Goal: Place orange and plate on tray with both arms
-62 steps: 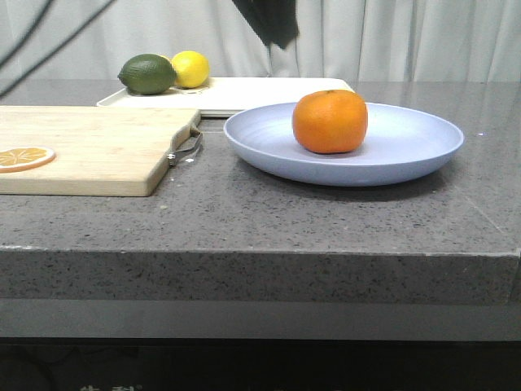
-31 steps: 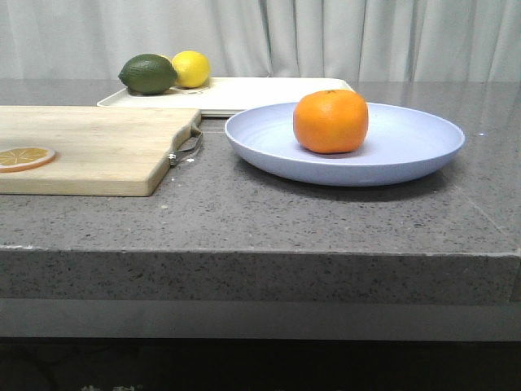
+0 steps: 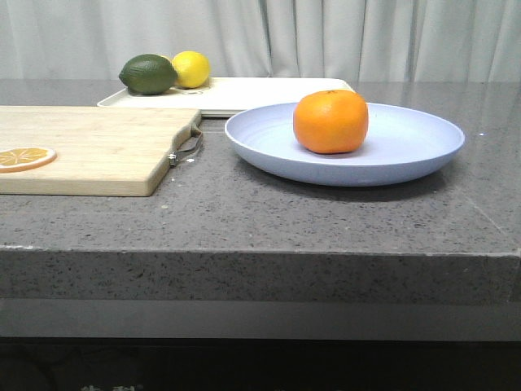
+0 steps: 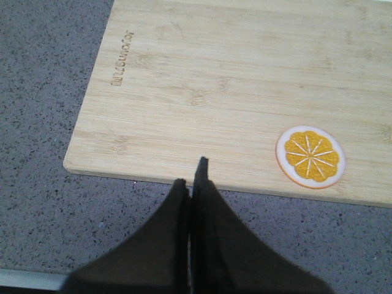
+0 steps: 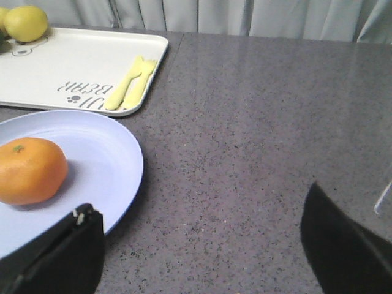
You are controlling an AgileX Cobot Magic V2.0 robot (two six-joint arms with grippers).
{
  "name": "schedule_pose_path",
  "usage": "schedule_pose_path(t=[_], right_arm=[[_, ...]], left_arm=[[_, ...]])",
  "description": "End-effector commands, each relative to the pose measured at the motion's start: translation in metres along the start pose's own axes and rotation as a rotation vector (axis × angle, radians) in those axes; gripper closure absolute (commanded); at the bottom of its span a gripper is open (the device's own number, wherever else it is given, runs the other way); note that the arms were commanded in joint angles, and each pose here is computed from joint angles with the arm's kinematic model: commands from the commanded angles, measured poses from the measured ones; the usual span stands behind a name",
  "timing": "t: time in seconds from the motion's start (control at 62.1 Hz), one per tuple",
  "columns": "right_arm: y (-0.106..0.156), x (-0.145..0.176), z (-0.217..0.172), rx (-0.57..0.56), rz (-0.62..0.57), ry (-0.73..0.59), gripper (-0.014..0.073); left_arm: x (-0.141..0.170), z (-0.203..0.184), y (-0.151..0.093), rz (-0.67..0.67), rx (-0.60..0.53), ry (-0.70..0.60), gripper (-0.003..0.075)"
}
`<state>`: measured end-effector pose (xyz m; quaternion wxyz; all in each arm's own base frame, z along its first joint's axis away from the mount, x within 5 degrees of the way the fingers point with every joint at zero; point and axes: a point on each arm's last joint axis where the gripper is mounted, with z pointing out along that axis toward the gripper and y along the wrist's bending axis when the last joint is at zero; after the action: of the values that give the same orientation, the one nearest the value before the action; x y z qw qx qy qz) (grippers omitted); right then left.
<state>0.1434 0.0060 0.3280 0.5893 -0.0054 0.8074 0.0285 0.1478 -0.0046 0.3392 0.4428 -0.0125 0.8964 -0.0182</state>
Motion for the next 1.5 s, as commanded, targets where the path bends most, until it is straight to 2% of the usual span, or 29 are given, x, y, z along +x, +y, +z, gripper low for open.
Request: schedule_pose_path(t=[0.0,0.29,0.548,0.612,0.773,0.95,1.385,1.481], right_arm=[[0.000,-0.018,0.007,0.004,-0.001,-0.094,-0.0057],[0.000,-0.016,0.041,0.000,0.013,0.049,-0.0057],[0.006,-0.030,0.085,-0.050,0.166,0.208,-0.0057],[0.010,-0.031,0.102,-0.071,0.196,0.255,-0.0057],[0.034,-0.033,0.143,-0.146,0.178,0.365,-0.0057],[0.049,-0.032,0.179,-0.177,0.176,0.416,-0.0057],[0.045,-0.017,0.208,-0.151,0.187,0.470,-0.0055],[0.045,-0.016,0.208,-0.151,0.187,0.472,0.0011]], left_arm=[[0.007,-0.024,0.000,-0.019,0.019,-0.217,0.0738],[0.068,-0.063,0.004,-0.019,0.036,-0.474,0.0738],[0.092,-0.076,0.006,-0.019,0.045,-0.605,0.0738],[0.094,-0.075,0.006,-0.017,0.044,-0.606,0.0738],[0.095,-0.073,0.006,-0.017,0.044,-0.599,0.0738],[0.095,-0.073,0.006,-0.017,0.044,-0.599,0.0738],[0.095,-0.073,0.006,-0.017,0.044,-0.599,0.0738],[0.095,-0.073,0.006,-0.017,0.044,-0.599,0.0738]])
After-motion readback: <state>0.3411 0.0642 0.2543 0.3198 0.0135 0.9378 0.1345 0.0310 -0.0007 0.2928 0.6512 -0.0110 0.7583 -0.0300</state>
